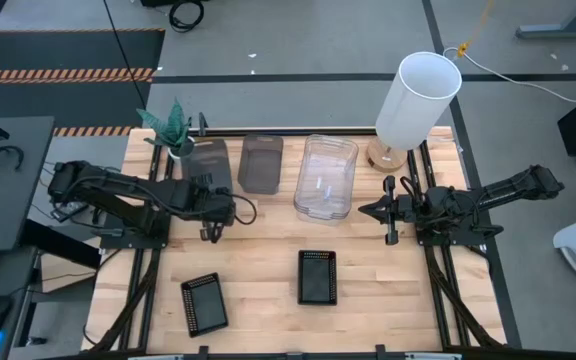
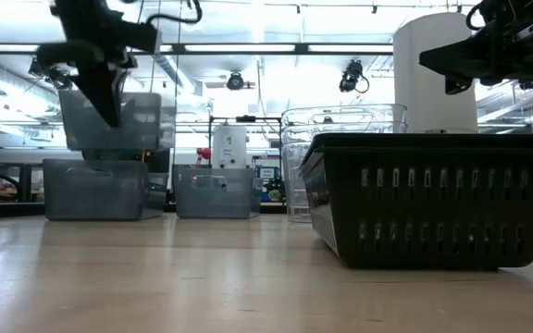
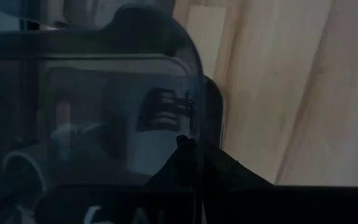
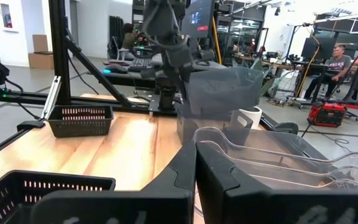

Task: Stack baskets by color
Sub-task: Stack the bottom black bin on the top left black bin

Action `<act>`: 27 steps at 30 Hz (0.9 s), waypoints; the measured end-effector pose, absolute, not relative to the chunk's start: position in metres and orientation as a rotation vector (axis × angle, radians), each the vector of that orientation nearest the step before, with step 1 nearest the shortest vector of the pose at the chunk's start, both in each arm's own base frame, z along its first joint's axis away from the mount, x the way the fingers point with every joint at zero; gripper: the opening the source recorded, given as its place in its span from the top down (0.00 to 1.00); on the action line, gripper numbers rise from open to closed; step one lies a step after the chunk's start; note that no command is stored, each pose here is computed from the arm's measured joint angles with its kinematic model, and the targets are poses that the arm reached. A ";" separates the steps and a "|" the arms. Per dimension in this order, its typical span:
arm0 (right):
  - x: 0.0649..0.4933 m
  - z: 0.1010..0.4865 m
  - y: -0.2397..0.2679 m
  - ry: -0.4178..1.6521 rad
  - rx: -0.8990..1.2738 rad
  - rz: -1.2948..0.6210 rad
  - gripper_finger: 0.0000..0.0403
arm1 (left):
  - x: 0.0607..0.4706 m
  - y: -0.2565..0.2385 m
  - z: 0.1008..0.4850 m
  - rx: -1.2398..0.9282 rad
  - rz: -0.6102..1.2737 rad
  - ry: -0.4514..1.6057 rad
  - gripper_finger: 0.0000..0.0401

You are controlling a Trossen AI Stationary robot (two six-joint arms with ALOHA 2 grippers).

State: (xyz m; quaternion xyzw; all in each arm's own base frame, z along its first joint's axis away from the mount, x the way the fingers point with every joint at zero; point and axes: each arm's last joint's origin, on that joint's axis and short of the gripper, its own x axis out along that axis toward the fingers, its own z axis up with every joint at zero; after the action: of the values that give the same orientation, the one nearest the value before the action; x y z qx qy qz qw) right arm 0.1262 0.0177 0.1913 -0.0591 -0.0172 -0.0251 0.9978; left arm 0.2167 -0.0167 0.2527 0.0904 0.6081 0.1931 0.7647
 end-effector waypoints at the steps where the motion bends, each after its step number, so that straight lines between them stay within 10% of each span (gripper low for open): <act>1: 0.126 0.191 0.018 -0.035 -0.118 -0.050 0.96 | 0.216 -0.014 0.249 0.194 0.416 1.331 0.98; 17: 0.126 0.191 0.018 -0.035 -0.118 -0.050 0.96 | 0.215 0.003 0.224 -0.003 0.271 1.376 0.95; 27: 0.126 0.191 0.018 -0.035 -0.118 -0.050 0.96 | 0.216 0.003 0.234 -0.019 0.292 1.370 0.61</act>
State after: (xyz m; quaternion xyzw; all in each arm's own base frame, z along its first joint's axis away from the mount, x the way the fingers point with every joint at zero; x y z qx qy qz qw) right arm 0.1262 0.0177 0.1913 -0.0592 -0.0174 -0.0248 0.9978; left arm 0.2165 0.0035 0.2336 -0.0087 0.6305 0.1343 0.7645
